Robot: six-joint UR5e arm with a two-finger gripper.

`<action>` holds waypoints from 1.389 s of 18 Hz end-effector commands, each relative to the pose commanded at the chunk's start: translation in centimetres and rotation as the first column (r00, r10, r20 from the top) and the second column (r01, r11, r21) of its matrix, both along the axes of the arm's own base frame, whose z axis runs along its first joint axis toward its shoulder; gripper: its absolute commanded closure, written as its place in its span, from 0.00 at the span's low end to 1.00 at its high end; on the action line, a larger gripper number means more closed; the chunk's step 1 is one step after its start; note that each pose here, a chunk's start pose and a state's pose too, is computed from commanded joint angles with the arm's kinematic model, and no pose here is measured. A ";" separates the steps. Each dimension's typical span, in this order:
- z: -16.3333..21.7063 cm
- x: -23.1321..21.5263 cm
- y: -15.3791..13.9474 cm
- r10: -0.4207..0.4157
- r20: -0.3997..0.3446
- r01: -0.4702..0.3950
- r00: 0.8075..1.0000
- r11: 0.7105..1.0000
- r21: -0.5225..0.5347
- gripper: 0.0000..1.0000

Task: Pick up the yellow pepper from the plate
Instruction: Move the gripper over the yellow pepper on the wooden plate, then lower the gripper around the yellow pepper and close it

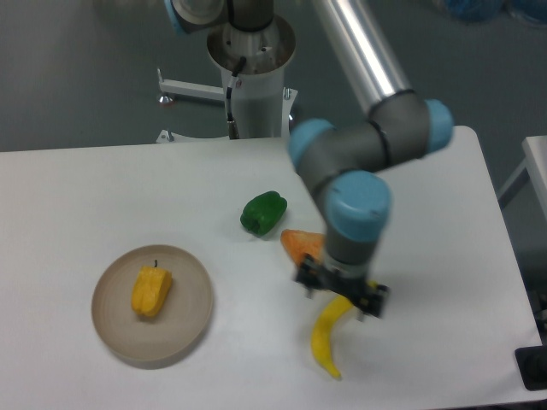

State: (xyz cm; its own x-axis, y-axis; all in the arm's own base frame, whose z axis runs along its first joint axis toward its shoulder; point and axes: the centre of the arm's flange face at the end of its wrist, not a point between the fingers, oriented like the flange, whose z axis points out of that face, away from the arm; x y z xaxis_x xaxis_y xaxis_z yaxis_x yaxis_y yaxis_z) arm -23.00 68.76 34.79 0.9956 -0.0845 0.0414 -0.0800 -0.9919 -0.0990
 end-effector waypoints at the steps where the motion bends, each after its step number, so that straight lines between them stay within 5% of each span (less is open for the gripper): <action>1: -0.2 2.1 0.3 0.026 0.021 -0.026 0.999 1.000 -0.003 0.00; 8: -1.2 13.0 2.4 0.100 0.068 -0.098 0.993 0.995 -0.028 0.00; 25: -7.2 19.0 3.6 0.059 0.064 -0.057 0.996 0.998 -0.038 0.00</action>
State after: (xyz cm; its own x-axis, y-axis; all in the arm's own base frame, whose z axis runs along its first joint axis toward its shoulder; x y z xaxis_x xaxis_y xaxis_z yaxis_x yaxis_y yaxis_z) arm -4.04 72.40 27.57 0.9938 -0.0239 0.1085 -0.0168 -0.9977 -0.0658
